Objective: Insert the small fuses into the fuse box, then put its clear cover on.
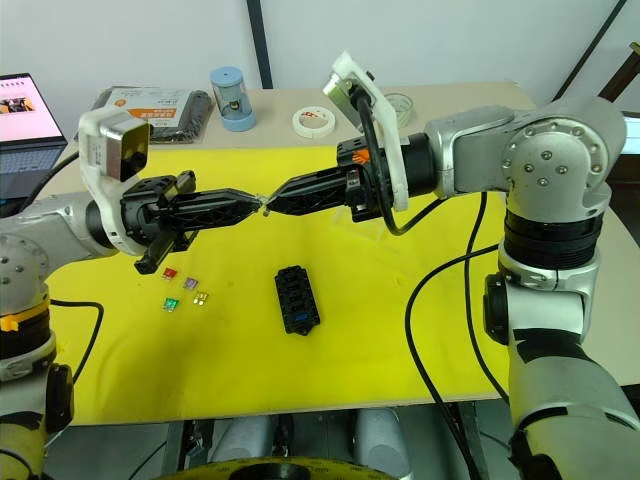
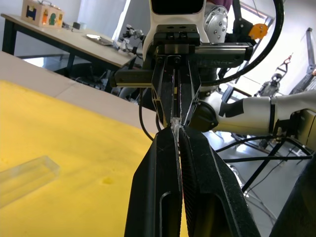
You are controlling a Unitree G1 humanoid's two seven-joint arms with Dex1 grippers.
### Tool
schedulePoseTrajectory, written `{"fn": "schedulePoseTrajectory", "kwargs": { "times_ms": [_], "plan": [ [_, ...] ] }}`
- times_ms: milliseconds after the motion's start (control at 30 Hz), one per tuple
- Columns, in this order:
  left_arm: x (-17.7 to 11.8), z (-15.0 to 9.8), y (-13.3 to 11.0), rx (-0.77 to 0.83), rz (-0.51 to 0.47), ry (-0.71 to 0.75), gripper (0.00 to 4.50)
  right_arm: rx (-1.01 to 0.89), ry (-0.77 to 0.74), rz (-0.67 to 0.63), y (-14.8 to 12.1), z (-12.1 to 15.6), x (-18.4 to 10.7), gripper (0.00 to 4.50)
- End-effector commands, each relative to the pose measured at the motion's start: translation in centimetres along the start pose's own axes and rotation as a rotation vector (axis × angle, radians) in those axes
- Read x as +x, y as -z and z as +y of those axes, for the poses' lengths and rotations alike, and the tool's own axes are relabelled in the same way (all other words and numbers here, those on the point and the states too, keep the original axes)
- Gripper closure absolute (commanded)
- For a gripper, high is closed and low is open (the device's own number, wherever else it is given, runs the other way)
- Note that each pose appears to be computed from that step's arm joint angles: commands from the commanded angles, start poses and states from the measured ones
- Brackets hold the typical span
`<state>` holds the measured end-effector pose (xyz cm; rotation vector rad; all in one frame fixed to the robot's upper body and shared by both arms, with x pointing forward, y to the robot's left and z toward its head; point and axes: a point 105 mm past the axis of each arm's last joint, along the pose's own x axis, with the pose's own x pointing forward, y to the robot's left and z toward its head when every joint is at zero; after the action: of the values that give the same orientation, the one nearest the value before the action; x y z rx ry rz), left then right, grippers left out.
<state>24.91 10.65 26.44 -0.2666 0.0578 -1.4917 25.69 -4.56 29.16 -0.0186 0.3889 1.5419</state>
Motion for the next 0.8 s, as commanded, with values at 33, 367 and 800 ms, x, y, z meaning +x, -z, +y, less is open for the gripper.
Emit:
{"fn": "schedulePoseTrajectory", "kwargs": {
  "times_ms": [33,367,800],
  "plan": [
    [-0.1,-0.3,-0.5,0.035,-0.006,-0.002,4.50,-0.056,-0.022,-0.021,-1.0,0.9,-0.2,4.49],
    [-0.8,1.0,1.4,0.088,0.130,-0.112,3.41,-0.148,0.056,0.092,0.8,0.2,0.1,4.50],
    [-4.8,1.7,10.5,0.294,0.563,-0.138,0.01,-0.582,0.035,0.504,8.1,-2.9,1.7,4.50]
  ]
}}
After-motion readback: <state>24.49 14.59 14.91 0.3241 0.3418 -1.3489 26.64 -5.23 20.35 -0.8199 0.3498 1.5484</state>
